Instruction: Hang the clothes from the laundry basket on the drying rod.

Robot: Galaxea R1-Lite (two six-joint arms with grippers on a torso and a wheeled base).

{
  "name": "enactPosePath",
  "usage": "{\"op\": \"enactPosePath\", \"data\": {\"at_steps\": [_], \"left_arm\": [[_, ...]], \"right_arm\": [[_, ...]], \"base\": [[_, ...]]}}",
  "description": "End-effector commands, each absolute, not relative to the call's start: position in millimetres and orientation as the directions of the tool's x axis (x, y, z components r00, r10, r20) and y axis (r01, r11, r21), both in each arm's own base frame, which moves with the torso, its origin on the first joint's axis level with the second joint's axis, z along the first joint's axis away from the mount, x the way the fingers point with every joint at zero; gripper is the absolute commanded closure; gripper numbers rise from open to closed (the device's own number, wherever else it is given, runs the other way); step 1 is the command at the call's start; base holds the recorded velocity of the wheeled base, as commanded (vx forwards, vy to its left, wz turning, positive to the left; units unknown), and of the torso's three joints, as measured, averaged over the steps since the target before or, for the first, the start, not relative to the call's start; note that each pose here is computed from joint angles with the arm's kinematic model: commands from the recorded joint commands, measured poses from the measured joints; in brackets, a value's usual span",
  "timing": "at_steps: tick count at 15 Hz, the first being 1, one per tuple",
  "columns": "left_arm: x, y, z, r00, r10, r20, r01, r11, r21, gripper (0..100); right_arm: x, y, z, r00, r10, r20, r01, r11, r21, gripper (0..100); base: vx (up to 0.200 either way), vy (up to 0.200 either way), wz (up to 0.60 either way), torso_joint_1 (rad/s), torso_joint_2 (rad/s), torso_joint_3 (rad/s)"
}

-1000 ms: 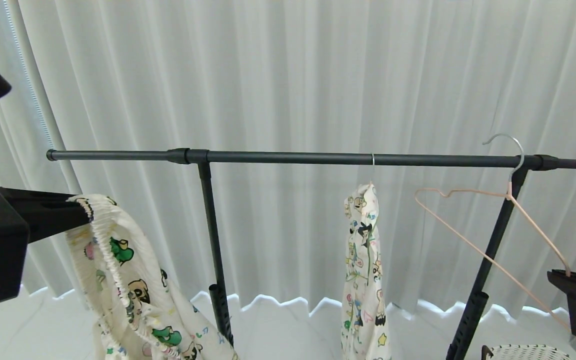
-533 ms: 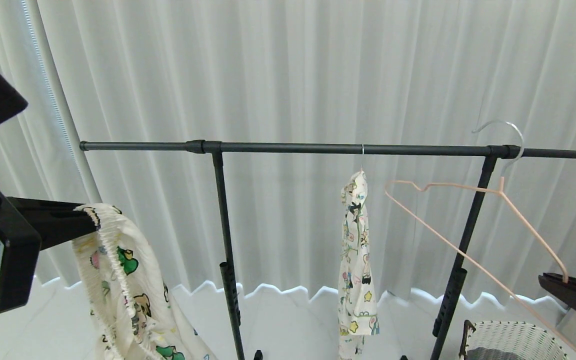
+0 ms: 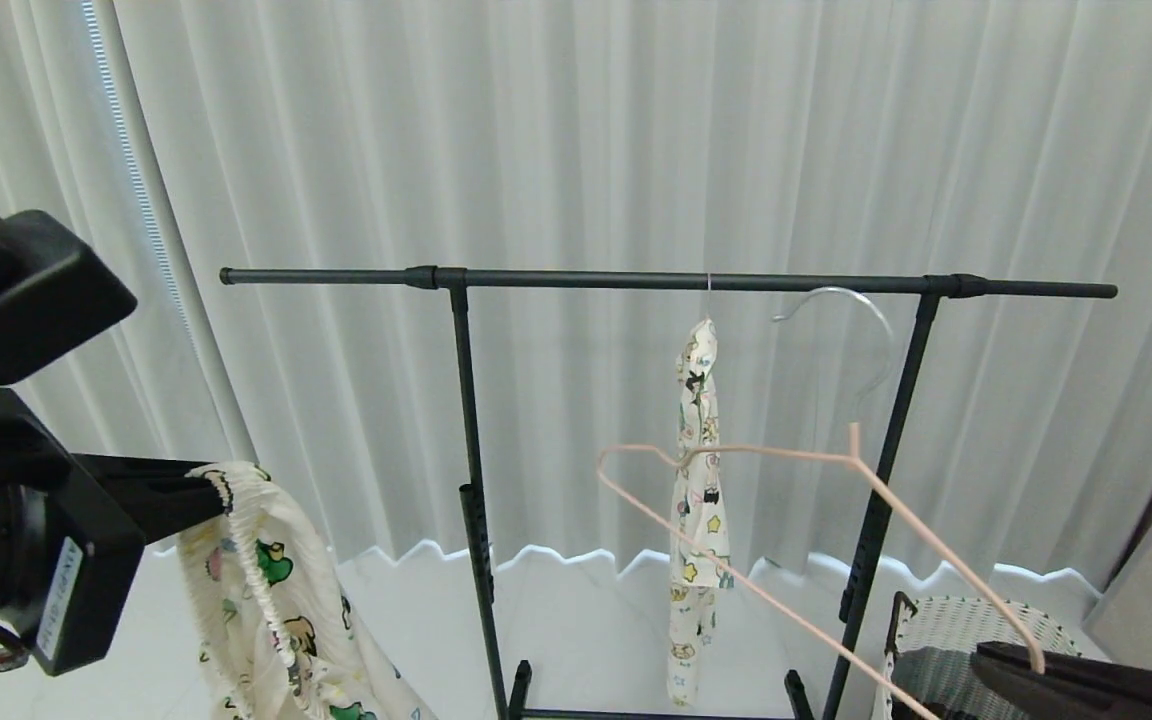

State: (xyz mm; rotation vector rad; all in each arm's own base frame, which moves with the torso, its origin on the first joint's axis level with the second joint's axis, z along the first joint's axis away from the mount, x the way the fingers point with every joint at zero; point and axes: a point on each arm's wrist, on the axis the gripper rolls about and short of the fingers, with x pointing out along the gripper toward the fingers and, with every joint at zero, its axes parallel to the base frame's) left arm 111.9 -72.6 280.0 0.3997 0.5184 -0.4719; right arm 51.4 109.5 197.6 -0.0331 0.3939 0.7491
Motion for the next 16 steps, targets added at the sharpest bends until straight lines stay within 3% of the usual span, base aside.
{"op": "enactPosePath", "data": {"at_steps": [1,3,5,7,13,16], "left_arm": [[115.8,-75.3,260.2,0.759,-0.32,-0.568,0.523,0.819,0.237,100],[122.1,-76.9,245.9,0.772,-0.297,-0.562,0.5,0.83,0.248,100],[137.3,-73.9,233.7,0.782,-0.151,-0.605,0.397,0.868,0.297,100],[156.0,-75.5,225.6,0.77,-0.047,-0.637,0.283,0.919,0.274,100],[159.4,-80.9,225.0,0.766,-0.045,-0.641,0.226,0.952,0.204,100],[168.0,-77.5,220.2,0.764,0.046,-0.644,0.144,0.96,0.24,100]], "right_arm": [[44.5,143.9,188.9,0.574,0.72,-0.39,-0.736,0.662,0.14,100],[40.1,161.4,188.7,0.538,0.754,-0.377,-0.751,0.631,0.192,100],[30.7,167.5,191.3,0.491,0.79,-0.368,-0.77,0.591,0.24,100],[20.2,170.1,189.8,0.44,0.816,-0.374,-0.8,0.546,0.249,100],[19.9,193.5,187.6,0.432,0.832,-0.347,-0.805,0.529,0.268,100],[20.2,198.8,193.2,0.43,0.84,-0.33,-0.807,0.521,0.277,100]], "base": [[-0.2,0.0,0.0,0.002,0.0,0.007],[0.0,0.0,0.0,0.0,0.0,0.0],[0.0,0.0,0.0,0.0,0.0,0.0],[0.0,0.0,0.0,0.0,0.0,0.0],[0.0,0.0,0.0,0.0,0.0,0.0],[0.0,0.0,0.0,0.0,0.0,0.0]]}}
